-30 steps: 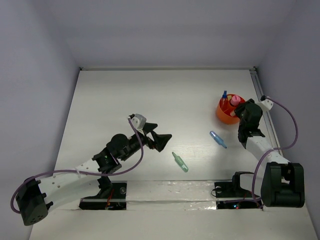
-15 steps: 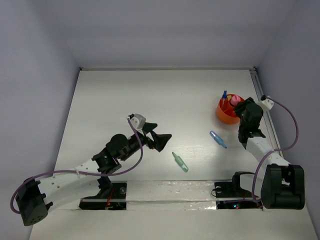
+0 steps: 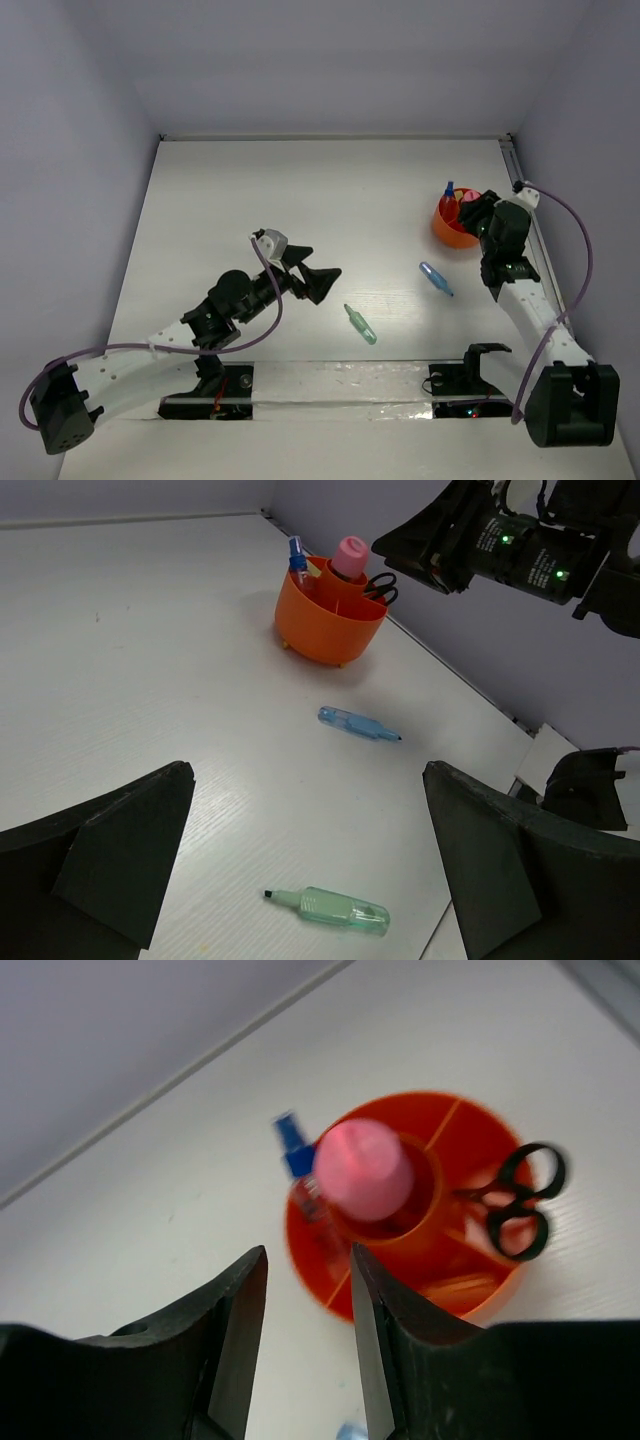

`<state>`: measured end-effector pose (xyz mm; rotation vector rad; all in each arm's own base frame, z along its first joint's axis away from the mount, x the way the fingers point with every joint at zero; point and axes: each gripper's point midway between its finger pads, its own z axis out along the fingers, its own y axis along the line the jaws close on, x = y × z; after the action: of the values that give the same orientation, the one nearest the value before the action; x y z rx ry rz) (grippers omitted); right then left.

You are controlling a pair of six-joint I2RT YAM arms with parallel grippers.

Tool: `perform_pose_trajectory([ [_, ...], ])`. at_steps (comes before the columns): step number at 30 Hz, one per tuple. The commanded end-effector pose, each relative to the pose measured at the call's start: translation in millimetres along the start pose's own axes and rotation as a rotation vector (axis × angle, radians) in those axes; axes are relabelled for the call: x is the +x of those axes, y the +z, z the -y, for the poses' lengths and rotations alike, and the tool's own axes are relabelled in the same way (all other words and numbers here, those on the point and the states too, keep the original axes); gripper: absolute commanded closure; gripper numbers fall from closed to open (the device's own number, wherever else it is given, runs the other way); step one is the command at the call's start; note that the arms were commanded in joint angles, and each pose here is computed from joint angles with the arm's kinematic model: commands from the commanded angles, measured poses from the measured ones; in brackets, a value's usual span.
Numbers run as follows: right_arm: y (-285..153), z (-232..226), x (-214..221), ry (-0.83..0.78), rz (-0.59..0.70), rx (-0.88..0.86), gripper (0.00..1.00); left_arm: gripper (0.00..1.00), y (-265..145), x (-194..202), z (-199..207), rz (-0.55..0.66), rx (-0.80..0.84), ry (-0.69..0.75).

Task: Sort the stationery into containers
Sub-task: Place the pen in the storage box, then move the pen to the center of the board.

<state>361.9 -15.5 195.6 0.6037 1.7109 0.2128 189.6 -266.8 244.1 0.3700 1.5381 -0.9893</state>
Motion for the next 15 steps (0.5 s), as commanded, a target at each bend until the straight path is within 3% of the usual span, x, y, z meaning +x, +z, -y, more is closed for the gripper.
perform_pose_trajectory([
  [1, -27.8, -36.2, 30.2, -0.046, -0.181, -0.155, 0.56, 0.01, -1.9, -10.8, 2.1, 0.053, 0.008, 0.001],
  [4, -50.1, -36.6, 75.6, -0.029, -0.340, -0.198, 0.58, 0.01, -0.4, -7.4, -1.0, 0.043, -0.006, 0.005],
  [9, -78.8, -16.7, 108.8, 0.015, -0.453, -0.161, 0.54, 0.01, 3.3, -3.1, -3.5, 0.030, -0.018, 0.010],
  [15, -91.5, 10.8, 138.6, -0.053, -0.624, -0.043, 0.23, 0.01, 4.6, -2.0, -0.6, 0.022, -0.001, 0.017],
])
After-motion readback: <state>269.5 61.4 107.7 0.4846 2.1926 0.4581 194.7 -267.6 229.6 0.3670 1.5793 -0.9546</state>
